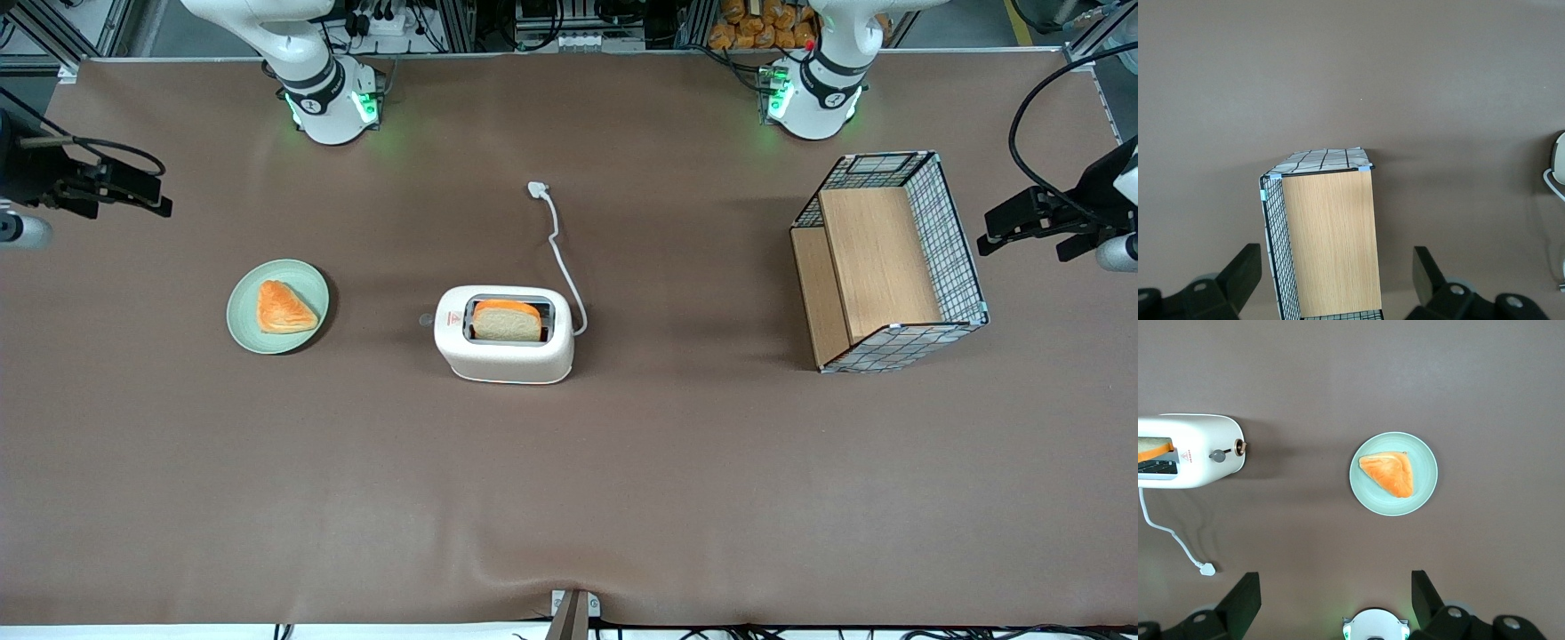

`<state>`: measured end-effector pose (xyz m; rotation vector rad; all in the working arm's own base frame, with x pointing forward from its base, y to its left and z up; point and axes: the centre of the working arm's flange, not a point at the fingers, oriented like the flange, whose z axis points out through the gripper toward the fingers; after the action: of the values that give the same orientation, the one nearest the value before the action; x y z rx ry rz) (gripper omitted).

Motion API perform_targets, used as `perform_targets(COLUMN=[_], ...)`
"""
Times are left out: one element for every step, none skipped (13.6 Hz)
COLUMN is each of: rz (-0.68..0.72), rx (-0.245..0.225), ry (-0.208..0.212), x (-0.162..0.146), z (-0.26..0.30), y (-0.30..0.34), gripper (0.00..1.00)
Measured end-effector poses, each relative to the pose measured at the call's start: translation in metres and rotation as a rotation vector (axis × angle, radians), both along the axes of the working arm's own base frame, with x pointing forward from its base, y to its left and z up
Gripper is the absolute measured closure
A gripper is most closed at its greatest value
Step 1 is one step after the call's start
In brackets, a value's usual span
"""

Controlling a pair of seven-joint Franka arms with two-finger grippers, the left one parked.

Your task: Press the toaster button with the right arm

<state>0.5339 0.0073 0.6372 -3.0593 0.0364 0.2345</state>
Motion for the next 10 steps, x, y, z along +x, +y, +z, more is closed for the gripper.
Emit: perform_targets(rz=[0.001,0.009,0.022,0.033,0.038,0.038,0.037,0.035,0.033,0.033], rx=[-0.015,-0.045,-0.066,-0.076,-0.078,-0.079,-0.079,-0.08,-0.081,-0.081], ry=[-0.005,-0.013,-0.019,-0.023,-0.026,-0.029,-0.032,-0.035,-0.042,-0.053], x=[0.0,0.001,0.001,0.001,0.001,0.001,0.002,0.002,0.003,0.004], z=[0.0,0.001,0.001,0.001,0.002,0.003,0.004,0.005,0.007,0.01], y=[-0.001,0.0,0.006,0.011,0.014,0.014,0.013,0.012,0.011,0.011], gripper=[0.0,0.0,0.0,0.0,0.0,0.0,0.0,0.0,0.0,0.0])
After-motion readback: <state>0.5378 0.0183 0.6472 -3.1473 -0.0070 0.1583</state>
